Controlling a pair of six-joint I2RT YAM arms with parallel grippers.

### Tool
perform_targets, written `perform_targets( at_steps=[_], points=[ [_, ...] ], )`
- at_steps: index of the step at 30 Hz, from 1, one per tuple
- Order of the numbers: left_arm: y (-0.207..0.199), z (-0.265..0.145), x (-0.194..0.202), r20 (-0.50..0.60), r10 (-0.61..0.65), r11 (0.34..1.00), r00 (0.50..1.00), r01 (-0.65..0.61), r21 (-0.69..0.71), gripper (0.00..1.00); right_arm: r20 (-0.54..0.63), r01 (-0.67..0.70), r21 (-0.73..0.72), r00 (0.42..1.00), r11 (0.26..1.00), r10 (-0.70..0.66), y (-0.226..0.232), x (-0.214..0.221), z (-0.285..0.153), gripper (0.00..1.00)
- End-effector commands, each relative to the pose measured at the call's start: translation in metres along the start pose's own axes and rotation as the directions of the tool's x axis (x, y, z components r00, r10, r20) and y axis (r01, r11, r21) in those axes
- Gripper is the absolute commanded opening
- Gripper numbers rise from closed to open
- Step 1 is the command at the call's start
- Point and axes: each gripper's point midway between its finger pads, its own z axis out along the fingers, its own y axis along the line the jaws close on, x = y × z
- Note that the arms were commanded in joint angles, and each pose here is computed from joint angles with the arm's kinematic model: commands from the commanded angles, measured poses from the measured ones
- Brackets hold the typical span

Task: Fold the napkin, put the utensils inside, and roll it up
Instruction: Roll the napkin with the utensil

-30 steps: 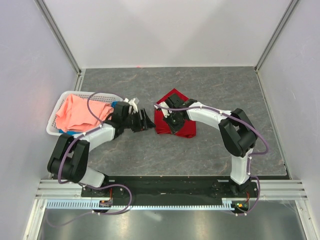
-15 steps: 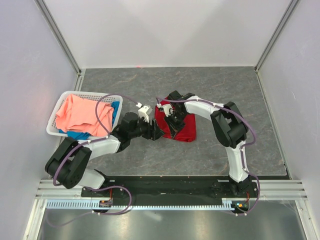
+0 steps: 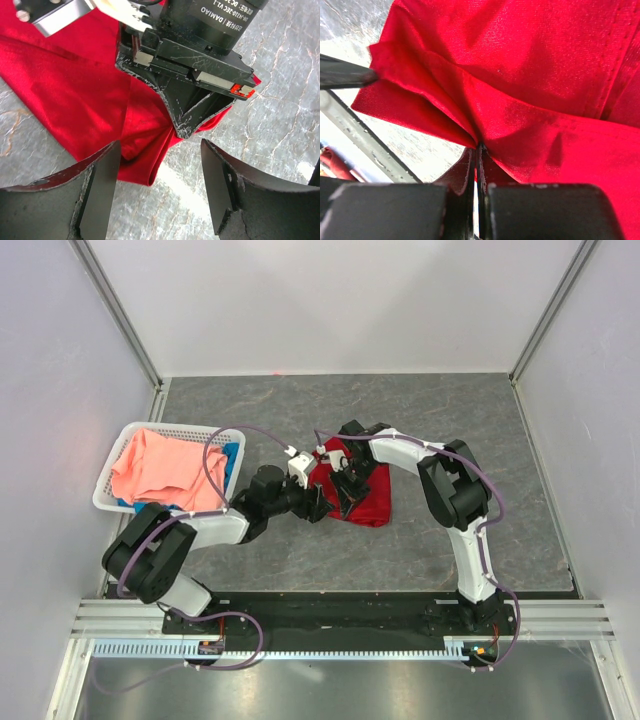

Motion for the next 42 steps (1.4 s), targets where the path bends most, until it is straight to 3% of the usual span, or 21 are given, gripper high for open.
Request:
perform_targets(
  at_steps=[1,9,32,42],
  points=[
    [-0.007,0.012,-0.022,0.069,0.102,0.993,0.992,-0.106,0.044,0.73,-0.04,-0.013,0.007,0.999,1.0,0.013,-0.01,0.006,0.012,0.0],
    [-0.009,0.003,-0.031,0.128,0.119,0.992,0.985,-0.123,0.026,0.73,-0.046,-0.026,-0.01,0.999,1.0,0.026,-0.012,0.008,0.014,0.0],
    [0.006,0.012,0.016,-0.025,0.094,0.996,0.995,-0.094,-0.007,0.74,-0.039,-0.048,-0.046,0.998,0.998,0.046,-0.015,0.006,0.013,0.0],
    [0.015,0.013,0.029,-0.085,0.106,0.991,0.991,-0.112,-0.079,0.63,-0.031,-0.062,-0.065,0.998,0.996,0.06,-0.015,0.003,0.012,0.0]
  ],
)
